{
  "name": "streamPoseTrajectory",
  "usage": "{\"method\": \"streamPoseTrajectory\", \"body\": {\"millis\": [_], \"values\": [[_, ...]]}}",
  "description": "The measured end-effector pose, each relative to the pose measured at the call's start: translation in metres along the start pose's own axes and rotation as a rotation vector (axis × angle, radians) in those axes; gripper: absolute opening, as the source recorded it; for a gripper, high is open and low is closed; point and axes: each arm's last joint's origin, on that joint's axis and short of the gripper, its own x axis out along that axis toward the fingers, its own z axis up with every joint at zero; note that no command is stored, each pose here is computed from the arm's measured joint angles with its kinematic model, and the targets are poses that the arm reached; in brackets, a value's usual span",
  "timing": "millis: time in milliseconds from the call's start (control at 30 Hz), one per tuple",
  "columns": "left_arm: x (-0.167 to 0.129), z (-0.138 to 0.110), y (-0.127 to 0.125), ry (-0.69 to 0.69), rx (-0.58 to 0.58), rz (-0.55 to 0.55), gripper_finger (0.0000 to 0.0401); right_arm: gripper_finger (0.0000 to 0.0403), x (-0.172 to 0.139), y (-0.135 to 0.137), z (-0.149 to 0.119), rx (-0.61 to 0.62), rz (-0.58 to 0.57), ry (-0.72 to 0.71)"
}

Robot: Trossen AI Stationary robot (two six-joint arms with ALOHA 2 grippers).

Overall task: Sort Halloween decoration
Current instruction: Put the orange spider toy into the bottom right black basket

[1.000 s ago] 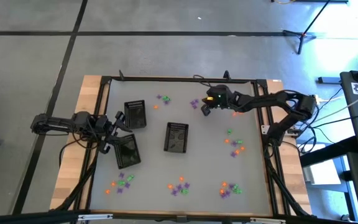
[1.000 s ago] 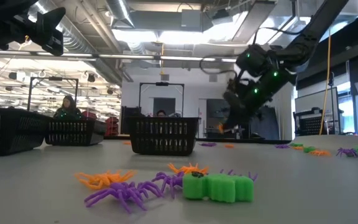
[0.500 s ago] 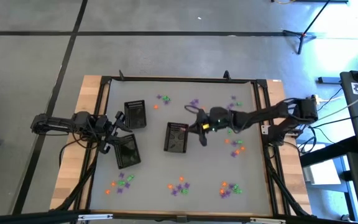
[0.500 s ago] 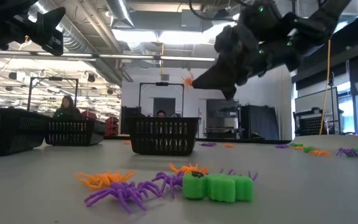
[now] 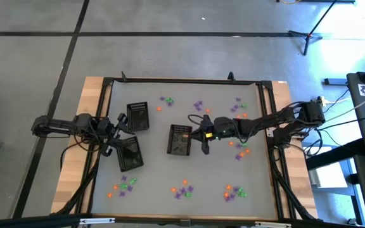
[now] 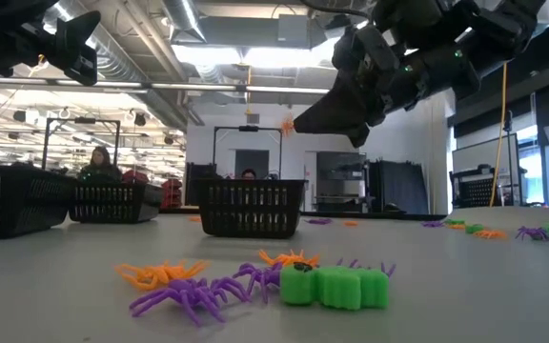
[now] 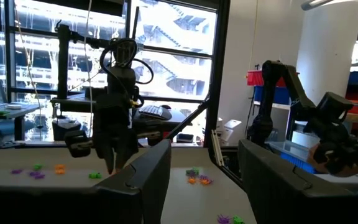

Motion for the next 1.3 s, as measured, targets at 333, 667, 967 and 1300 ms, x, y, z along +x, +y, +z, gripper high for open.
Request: {"method": "streamPoseTrajectory", "body": {"millis": [333, 667, 967, 1300], "values": [[0.0, 0.0001, 0.0, 0.0, 0.0, 0.0, 0.0179, 0.0134, 0.0001, -0.0005, 0.0009, -0.158, 0.006, -0.006], [0.0, -0.0001, 0.0, 0.0, 0.0, 0.0, 0.0179, 0.0133, -0.0003, -0.0009, 0.0092, -0.234, -0.063, -0.097], [0.0, -0.0001, 0.0, 0.0, 0.0, 0.0, 0.0179, 0.0133, -0.0002, -0.001, 0.0085, -0.235, -0.064, -0.09], [0.0, -0.0001, 0.0, 0.0, 0.0, 0.0, 0.0179, 0.0133, 0.0, -0.0017, 0.0058, -0.145, -0.063, -0.064]]}}
